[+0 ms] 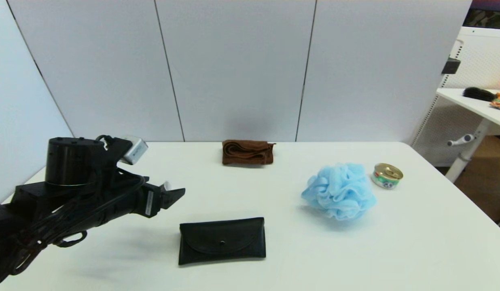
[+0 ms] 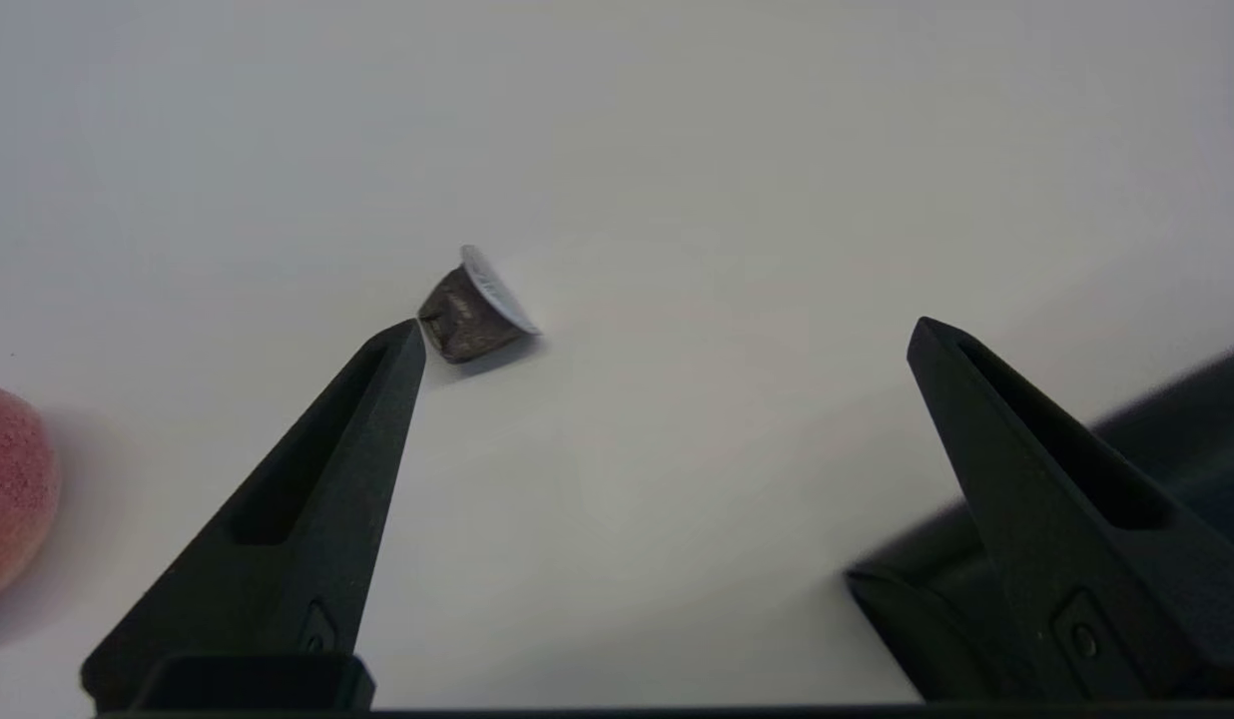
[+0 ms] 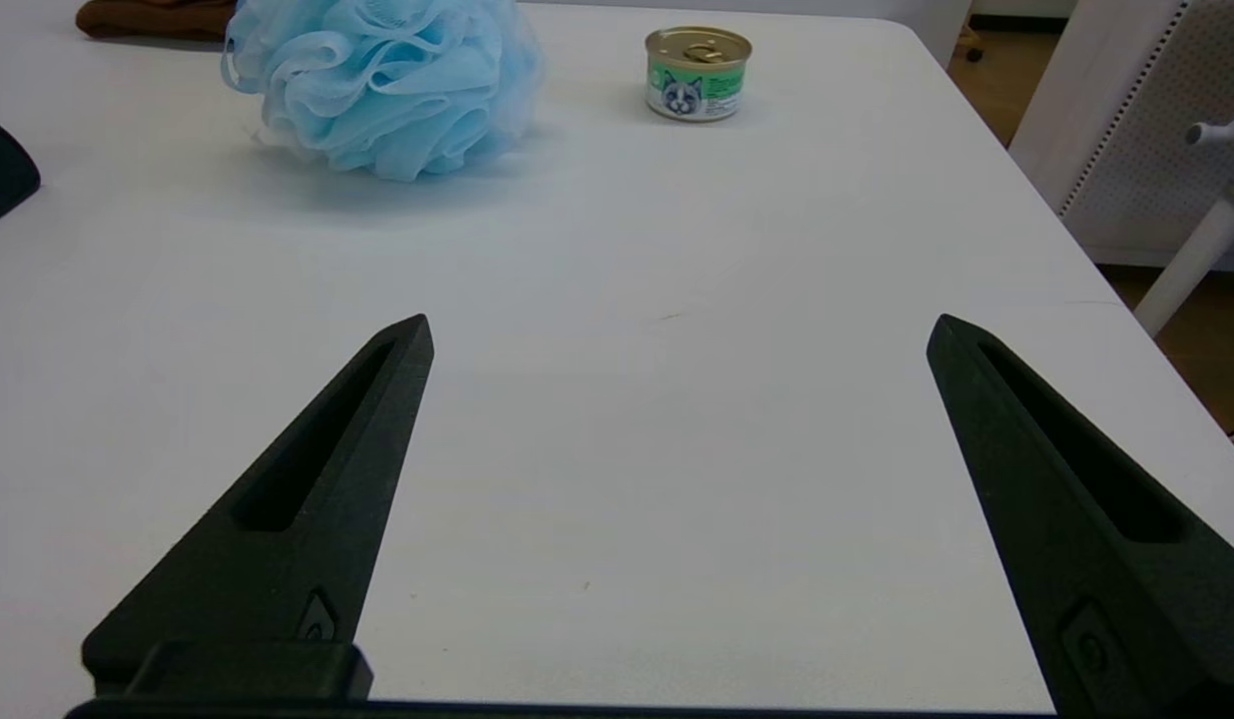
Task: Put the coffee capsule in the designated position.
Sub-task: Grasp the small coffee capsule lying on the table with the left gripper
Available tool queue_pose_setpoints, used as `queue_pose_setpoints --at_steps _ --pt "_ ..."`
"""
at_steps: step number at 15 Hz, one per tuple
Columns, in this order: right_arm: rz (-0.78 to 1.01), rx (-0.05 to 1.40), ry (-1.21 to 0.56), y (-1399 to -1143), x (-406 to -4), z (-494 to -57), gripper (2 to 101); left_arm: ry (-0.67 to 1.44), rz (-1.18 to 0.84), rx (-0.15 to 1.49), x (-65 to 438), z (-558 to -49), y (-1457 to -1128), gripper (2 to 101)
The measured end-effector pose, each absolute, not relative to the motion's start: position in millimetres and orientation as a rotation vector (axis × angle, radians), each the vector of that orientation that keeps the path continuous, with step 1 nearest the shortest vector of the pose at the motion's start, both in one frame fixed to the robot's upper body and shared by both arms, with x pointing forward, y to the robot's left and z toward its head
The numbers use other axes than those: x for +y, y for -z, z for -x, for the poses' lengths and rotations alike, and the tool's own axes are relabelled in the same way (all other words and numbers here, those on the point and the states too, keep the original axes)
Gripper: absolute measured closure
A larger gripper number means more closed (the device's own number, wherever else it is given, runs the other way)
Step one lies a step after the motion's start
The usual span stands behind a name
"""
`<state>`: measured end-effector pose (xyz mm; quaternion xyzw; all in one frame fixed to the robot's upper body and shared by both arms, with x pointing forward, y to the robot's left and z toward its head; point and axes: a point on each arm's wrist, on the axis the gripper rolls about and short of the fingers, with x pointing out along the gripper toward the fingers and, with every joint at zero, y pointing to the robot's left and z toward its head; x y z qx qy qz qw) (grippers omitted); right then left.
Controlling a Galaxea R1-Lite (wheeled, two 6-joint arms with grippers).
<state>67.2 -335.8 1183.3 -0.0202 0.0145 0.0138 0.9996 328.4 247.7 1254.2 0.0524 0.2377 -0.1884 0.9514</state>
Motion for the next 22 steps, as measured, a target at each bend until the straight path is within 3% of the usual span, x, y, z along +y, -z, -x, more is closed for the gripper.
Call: queue_pose_setpoints --at_steps 7,14,22 --pt "0.04 0.03 -0.028 -1183.2 -335.8 -67.2 4.3 0.262 -0.137 0.517 243.1 -341.7 -1232.7 5.3" --pt "0.04 0.029 -0.027 -1183.3 -335.8 -67.2 4.3 0.142 -0.047 0.386 236.6 -365.7 -1224.1 5.3" --pt "0.04 0.029 -0.027 -1183.3 -335.8 -67.2 4.3 0.033 -0.065 0.405 229.5 -372.2 -1197.8 5.3"
